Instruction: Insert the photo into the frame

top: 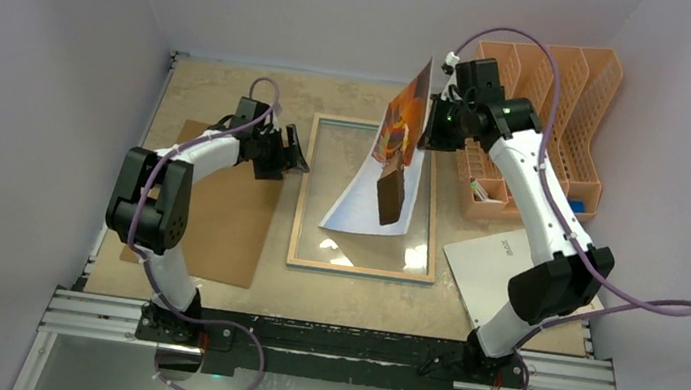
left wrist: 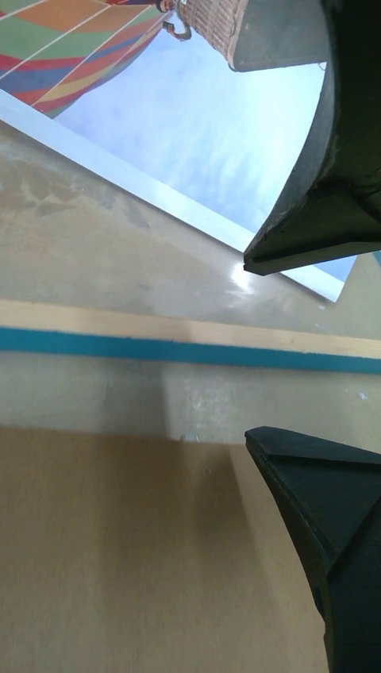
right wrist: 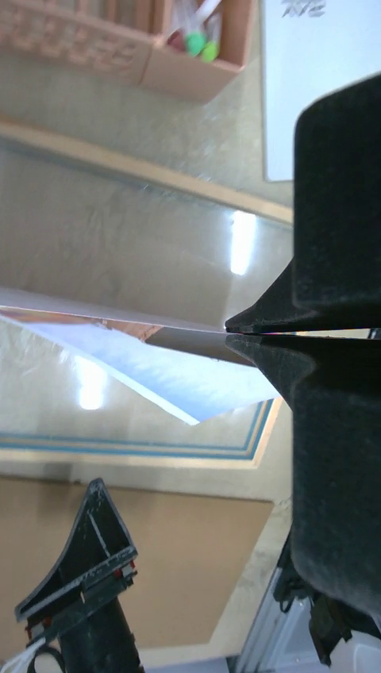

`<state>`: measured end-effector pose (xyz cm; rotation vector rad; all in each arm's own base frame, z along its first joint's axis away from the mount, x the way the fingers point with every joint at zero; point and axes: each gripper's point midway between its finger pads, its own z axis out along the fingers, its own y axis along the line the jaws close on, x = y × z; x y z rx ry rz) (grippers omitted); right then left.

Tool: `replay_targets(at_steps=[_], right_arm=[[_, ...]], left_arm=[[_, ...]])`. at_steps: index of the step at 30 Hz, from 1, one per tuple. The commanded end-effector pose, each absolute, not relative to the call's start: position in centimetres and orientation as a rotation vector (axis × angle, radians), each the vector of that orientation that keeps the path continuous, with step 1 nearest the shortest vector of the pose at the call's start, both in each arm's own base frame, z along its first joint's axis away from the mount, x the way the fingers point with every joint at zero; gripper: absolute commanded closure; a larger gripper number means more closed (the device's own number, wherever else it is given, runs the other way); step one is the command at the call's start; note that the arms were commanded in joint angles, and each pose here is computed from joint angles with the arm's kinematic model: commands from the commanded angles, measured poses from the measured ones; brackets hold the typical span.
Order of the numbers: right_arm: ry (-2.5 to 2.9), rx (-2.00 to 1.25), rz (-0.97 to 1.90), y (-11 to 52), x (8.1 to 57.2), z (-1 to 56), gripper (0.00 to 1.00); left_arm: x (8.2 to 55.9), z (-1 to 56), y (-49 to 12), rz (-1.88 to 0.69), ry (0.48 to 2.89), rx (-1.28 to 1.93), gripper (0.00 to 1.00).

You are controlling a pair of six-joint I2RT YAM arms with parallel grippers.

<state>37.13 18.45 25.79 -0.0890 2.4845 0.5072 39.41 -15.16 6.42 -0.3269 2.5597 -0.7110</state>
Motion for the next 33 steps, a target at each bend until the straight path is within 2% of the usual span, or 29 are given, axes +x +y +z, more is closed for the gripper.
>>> replay_targets(at_steps=[1, 7, 13, 19, 22, 27, 33], right_arm=[[2.492, -0.001, 0.321, 14.7, 34.6, 28.0, 1.0], [2.376, 0.1, 0.149, 11.6, 35.2, 30.9, 1.0], [2.167, 0.186, -0.035, 8.0, 36.6, 36.5, 1.0], [1.869, 0.115, 0.007, 8.1, 38.6, 44.1, 1.0], [1.798, 0.003, 0.056, 9.5, 39.3, 45.8, 1.0], [1.873, -0.175, 0.033, 13.0, 40.8, 42.5, 1.0], [2.091, -0.437, 0.044, 20.7, 40.6, 32.8, 1.0]], left_arm=[[39.9, 6.7, -16.8, -0.766, 2.518, -0.305, 0.26], [40.7, 8.0, -16.2, -0.72, 2.463, -0.307, 0.27], [40.9, 8.7, -16.4, -0.728, 2.452, -0.303, 0.27], [41.4, 10.8, -16.1, -0.715, 2.404, -0.297, 0.27], [41.9, 12.1, -15.8, -0.691, 2.374, -0.306, 0.27], [42.2, 13.5, -14.2, -0.599, 2.335, -0.379, 0.26], [41.6, 14.2, -10.5, -0.397, 2.313, -0.562, 0.23]])
